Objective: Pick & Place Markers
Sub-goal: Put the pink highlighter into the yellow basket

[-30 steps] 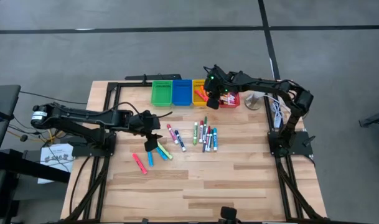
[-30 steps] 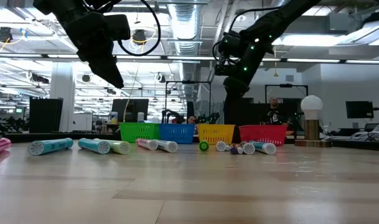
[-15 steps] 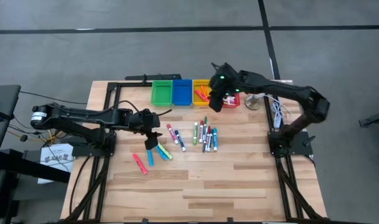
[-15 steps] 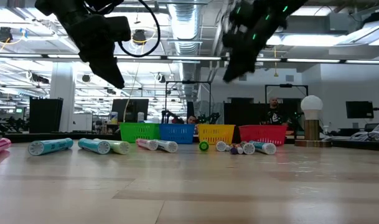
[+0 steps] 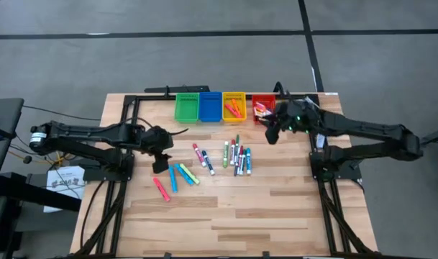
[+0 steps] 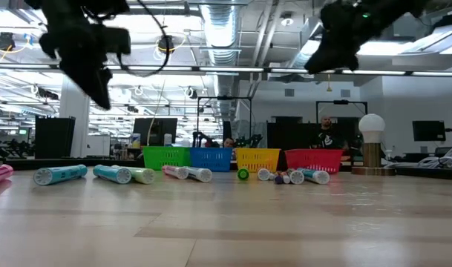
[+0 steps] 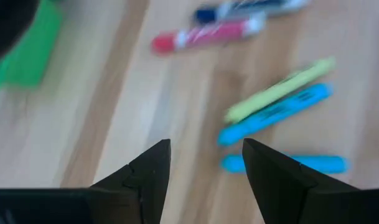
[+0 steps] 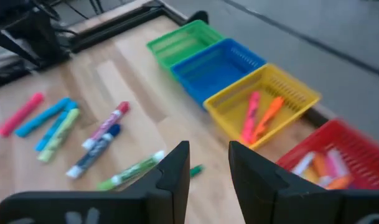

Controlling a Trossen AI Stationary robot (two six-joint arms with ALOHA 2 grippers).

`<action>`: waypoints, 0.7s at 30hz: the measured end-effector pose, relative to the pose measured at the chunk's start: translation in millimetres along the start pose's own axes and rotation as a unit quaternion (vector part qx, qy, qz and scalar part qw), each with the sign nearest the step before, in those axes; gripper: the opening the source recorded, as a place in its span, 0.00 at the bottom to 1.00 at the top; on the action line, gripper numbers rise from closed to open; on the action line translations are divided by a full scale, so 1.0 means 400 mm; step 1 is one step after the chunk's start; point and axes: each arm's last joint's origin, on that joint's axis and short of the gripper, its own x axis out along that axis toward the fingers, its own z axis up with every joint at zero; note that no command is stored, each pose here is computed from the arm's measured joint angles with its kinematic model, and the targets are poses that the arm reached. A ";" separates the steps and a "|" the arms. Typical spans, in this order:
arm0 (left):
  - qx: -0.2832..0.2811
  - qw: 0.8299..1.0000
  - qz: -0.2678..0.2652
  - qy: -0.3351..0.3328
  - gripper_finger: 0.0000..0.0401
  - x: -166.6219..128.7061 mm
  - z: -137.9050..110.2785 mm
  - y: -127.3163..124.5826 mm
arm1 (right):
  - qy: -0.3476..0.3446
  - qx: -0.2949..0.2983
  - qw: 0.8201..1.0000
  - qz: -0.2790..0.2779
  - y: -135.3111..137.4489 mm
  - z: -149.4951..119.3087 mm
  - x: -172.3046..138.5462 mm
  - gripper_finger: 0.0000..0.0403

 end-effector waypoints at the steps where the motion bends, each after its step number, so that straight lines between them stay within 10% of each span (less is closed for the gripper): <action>1: 0.011 1.000 -0.014 -0.010 0.49 -0.007 0.002 -0.008 | -0.004 0.010 1.000 0.009 0.006 -0.016 -0.001 0.25; 21: 0.238 0.962 -0.122 0.052 0.43 0.011 -0.068 -0.236 | 0.065 -0.022 0.994 0.090 0.116 -0.121 0.044 0.25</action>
